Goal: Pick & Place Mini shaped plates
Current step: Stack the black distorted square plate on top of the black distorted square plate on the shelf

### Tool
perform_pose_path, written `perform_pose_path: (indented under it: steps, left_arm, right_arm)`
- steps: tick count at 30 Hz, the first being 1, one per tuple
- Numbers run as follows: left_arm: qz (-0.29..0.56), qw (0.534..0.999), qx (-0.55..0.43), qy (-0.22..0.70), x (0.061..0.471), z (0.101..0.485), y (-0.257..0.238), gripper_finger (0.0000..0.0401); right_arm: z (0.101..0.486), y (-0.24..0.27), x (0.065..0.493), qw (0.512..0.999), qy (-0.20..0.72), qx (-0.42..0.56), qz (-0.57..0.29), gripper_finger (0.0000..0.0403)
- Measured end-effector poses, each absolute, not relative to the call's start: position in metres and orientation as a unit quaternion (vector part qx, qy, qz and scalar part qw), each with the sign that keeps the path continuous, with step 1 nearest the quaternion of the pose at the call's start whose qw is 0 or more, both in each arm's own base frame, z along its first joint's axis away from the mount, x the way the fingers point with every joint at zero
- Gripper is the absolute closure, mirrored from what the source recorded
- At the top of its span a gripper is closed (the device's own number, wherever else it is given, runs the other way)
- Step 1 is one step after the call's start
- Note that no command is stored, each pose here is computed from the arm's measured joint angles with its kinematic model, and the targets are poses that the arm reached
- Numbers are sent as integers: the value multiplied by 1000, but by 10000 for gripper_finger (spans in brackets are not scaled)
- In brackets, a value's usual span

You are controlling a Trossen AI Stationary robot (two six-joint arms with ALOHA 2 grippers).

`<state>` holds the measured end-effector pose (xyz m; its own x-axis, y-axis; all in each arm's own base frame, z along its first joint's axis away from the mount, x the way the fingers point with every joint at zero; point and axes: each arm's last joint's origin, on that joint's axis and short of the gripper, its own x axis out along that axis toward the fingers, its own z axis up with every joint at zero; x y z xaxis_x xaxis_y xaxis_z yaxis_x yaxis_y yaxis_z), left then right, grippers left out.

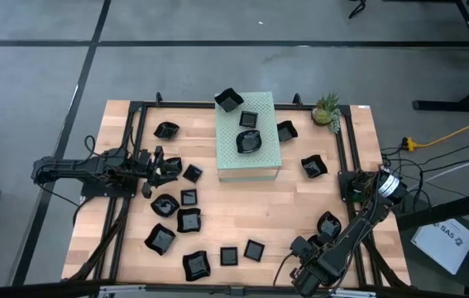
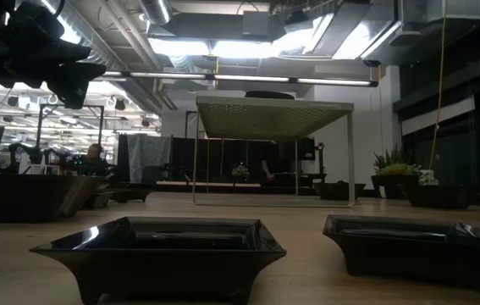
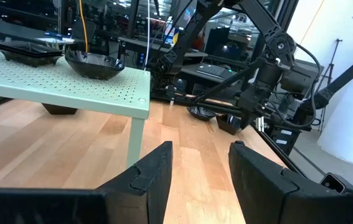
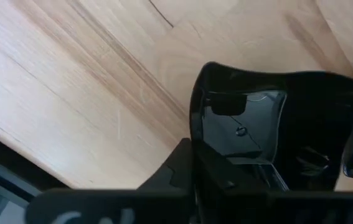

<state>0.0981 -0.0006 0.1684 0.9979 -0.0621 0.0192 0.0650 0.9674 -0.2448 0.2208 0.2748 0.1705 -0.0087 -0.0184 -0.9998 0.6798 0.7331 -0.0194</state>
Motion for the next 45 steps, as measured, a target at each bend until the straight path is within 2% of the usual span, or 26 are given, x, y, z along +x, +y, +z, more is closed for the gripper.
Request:
perform_pose_path:
  steps: [5, 12, 29, 45]
  left_arm:
    - [-32, 992, -124, -6, 98, 168, -1, 249]
    - [-32, 992, -124, -6, 98, 168, -1, 249]
    - [-32, 992, -124, -6, 98, 168, -1, 249]
    - [-32, 992, -124, -6, 98, 168, -1, 249]
  right_arm:
    - [179, 279, 224, 665, 654, 256, -255, 393]
    - [208, 281, 231, 706, 627, 217, -246, 396]
    - [305, 250, 276, 841, 489, 59, -224, 400]
    - [340, 185, 336, 862, 466, -117, -159, 400]
